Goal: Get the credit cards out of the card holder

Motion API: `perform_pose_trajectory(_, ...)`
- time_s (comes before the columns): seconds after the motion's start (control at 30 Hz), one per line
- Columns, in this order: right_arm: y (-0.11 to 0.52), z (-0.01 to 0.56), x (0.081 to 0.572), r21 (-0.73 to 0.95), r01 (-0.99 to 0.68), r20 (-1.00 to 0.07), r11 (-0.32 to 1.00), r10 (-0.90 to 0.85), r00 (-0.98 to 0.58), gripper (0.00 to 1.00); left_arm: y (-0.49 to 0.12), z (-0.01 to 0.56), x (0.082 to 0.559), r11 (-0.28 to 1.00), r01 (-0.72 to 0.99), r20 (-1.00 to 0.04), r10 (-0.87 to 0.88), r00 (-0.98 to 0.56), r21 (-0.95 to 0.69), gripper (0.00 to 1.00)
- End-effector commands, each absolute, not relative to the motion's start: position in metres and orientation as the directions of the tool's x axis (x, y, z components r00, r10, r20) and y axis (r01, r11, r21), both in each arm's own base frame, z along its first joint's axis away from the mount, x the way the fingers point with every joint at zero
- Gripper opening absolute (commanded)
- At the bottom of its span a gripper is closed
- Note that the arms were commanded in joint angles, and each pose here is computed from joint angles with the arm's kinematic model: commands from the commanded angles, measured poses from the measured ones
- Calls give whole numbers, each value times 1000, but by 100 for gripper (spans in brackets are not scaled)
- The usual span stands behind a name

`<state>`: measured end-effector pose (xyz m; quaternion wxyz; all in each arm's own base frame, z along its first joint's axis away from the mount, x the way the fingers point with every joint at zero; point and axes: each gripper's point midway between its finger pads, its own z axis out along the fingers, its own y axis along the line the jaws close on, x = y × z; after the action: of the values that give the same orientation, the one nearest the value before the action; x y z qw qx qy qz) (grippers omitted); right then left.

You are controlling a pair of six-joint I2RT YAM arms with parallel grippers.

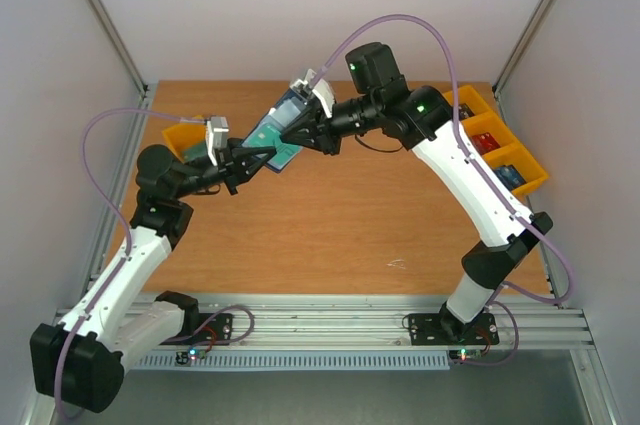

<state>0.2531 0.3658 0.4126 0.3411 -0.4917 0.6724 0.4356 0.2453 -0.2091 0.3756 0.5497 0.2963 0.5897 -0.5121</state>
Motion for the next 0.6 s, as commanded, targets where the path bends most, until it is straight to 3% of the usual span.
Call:
perform_pose_trajectory(0.0, 372, 418, 190, 383, -908, -869, -170, -400, -291, 10, -213, 396, 232, 274, 948, -967, -237, -95, -160, 0)
perform_pose_trajectory(0.23, 363, 429, 171, 429, -877, -849, -215, -428, -310, 14, -214, 395, 230, 267, 954, -971, -225, -79, -139, 0)
perform_pose_trajectory(0.4, 373, 398, 196, 315, -949, -820, -7, -505, -269, 14, -215, 394, 227, 256, 958, -974, -212, -75, -129, 0)
perform_pose_trajectory(0.57, 379, 390, 208, 225, -972, -826, 61, -517, -224, 15, -215, 392, 226, 255, 959, -976, -205, -67, -120, 0)
